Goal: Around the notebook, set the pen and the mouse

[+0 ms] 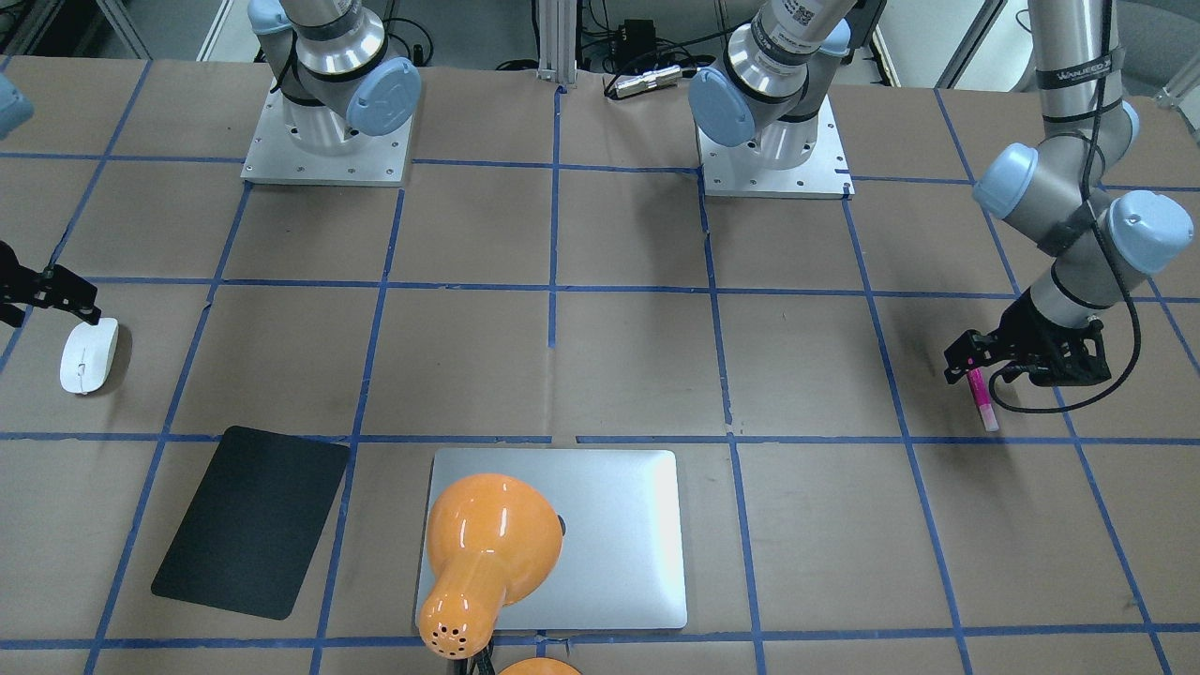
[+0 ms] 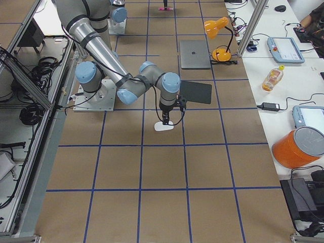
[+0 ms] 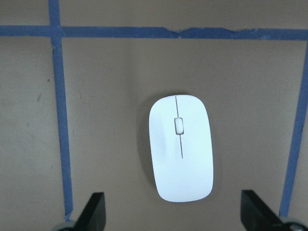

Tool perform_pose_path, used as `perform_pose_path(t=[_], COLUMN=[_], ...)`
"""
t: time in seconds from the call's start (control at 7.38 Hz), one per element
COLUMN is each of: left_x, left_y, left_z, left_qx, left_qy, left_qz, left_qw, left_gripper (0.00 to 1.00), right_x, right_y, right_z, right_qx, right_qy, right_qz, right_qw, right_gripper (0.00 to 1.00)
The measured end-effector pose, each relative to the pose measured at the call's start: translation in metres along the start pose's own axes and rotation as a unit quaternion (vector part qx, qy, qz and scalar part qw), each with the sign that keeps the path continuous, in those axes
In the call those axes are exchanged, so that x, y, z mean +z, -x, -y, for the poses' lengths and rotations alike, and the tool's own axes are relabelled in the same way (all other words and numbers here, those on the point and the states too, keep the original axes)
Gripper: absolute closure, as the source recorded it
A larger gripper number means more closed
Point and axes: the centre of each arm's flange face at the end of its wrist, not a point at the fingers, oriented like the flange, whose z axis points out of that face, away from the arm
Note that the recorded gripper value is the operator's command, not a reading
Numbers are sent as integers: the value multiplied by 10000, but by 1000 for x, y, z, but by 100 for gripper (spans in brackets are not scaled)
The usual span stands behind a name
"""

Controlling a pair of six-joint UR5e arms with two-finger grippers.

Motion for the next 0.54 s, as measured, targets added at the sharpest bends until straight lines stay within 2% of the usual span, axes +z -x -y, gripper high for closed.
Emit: perform_pose_path(t=[0.14, 0.27, 0.41, 0.54], left_x=[5, 7, 9, 11], left_y=[1, 2, 3, 4], left_z=[0, 0, 1, 1], left_qx=[-11, -10, -4, 0], left_qy=[23, 41, 37, 29], left_qz=[-8, -12, 4, 16], left_qw=[10000, 10000, 10000, 10000], left_gripper=[70, 93, 100, 100], right_x=[14, 28, 41, 50], right_y=[-6, -10, -13, -15], right_z=[5, 11, 14, 16], right_qx=[-46, -72, -78, -73], right_qy=[-23, -30, -7, 18], right_qz=[-16, -20, 5, 32], right_qw=[10000, 10000, 10000, 10000], right_gripper=[0, 0, 0, 0])
